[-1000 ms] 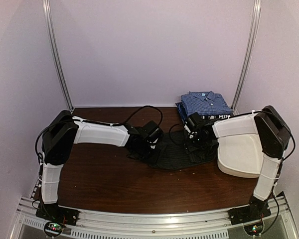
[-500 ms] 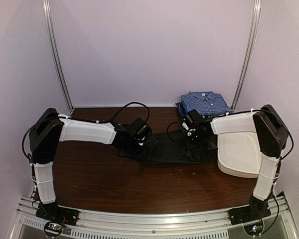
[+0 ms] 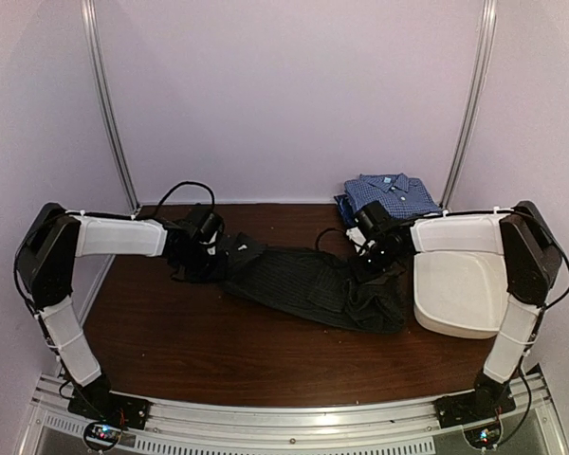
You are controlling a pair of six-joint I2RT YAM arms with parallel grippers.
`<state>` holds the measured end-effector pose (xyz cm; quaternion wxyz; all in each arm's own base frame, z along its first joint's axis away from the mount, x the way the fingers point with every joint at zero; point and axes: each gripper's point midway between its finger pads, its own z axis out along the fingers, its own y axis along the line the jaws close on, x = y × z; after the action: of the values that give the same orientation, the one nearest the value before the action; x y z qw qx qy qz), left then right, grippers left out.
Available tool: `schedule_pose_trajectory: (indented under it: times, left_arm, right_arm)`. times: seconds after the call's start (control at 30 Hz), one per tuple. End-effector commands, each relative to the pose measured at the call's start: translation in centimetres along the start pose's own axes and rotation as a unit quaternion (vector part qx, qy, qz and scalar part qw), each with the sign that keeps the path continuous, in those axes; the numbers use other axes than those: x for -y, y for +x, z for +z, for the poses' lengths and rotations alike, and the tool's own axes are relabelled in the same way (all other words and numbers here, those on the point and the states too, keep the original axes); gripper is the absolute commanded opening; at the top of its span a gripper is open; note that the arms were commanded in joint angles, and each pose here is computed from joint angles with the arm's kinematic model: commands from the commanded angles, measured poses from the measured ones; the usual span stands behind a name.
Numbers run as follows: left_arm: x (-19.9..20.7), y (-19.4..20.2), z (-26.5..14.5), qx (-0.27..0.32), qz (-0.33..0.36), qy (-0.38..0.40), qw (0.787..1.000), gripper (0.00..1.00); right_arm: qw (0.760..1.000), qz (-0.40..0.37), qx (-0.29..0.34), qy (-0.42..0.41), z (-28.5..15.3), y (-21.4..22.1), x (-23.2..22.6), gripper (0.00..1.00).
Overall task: Fold and stack the long sleeve shirts
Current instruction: Move the rectangle-folded shirt to the center of the board.
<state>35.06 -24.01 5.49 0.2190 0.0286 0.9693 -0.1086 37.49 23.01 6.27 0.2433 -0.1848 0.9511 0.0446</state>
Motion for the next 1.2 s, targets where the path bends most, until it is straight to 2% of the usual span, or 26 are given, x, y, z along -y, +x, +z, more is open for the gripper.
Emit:
schedule_pose_trajectory:
  times: [0.0,0.13,0.3,0.43,0.57,0.63,0.7,0.77,0.93,1.03,1.17]
  left_arm:
    - [-3.5,-5.2,-0.4,0.045,-0.064,0.030,0.996,0.00]
    - [-6.3,-9.8,1.0,0.061,-0.098,0.031,0.993,0.00]
    - [-7.9,-16.6,3.2,0.078,-0.095,0.034,0.992,0.00]
    - [-5.6,-20.2,5.2,0.070,-0.075,0.086,0.991,0.00]
    - [-3.3,-21.9,6.7,0.056,-0.067,0.133,0.987,0.00]
    - [-2.7,-22.7,6.0,0.067,-0.060,0.137,0.987,0.11]
    - [-2.6,-23.4,5.0,0.077,-0.056,0.137,0.986,0.27]
    - [-2.7,-23.8,4.2,0.086,-0.052,0.130,0.986,0.35]
    - [-3.2,-24.1,2.5,0.089,-0.053,0.121,0.987,0.41]
    - [-3.3,-22.7,1.8,0.078,-0.049,0.113,0.989,0.44]
    - [-4.3,-20.1,0.8,0.076,-0.051,0.097,0.991,0.52]
  right_arm:
    - [0.996,-0.014,-0.014,-0.091,-2.6,2.0,-4.2,0.00]
    - [0.985,-0.042,-0.027,-0.166,-4.1,4.6,-10.1,0.00]
    - [0.952,-0.052,-0.016,-0.300,-7.7,5.5,-18.6,0.00]
    - [0.931,-0.043,0.008,-0.363,-10.0,4.5,-21.4,0.00]
    - [0.956,-0.034,0.012,-0.291,-8.1,4.1,-18.6,0.00]
    - [0.964,-0.027,0.005,-0.264,-6.9,4.6,-17.1,0.00]
    - [0.968,-0.027,-0.005,-0.248,-5.9,5.4,-16.4,0.01]
    - [0.969,-0.027,-0.016,-0.246,-5.2,6.2,-16.3,0.04]
    - [0.976,-0.017,-0.014,-0.217,-4.2,6.4,-15.4,0.19]
    - [0.985,-0.009,0.008,-0.174,-4.4,5.3,-14.0,0.32]
    - [0.992,-0.001,0.048,-0.120,-5.5,3.2,-12.1,0.47]
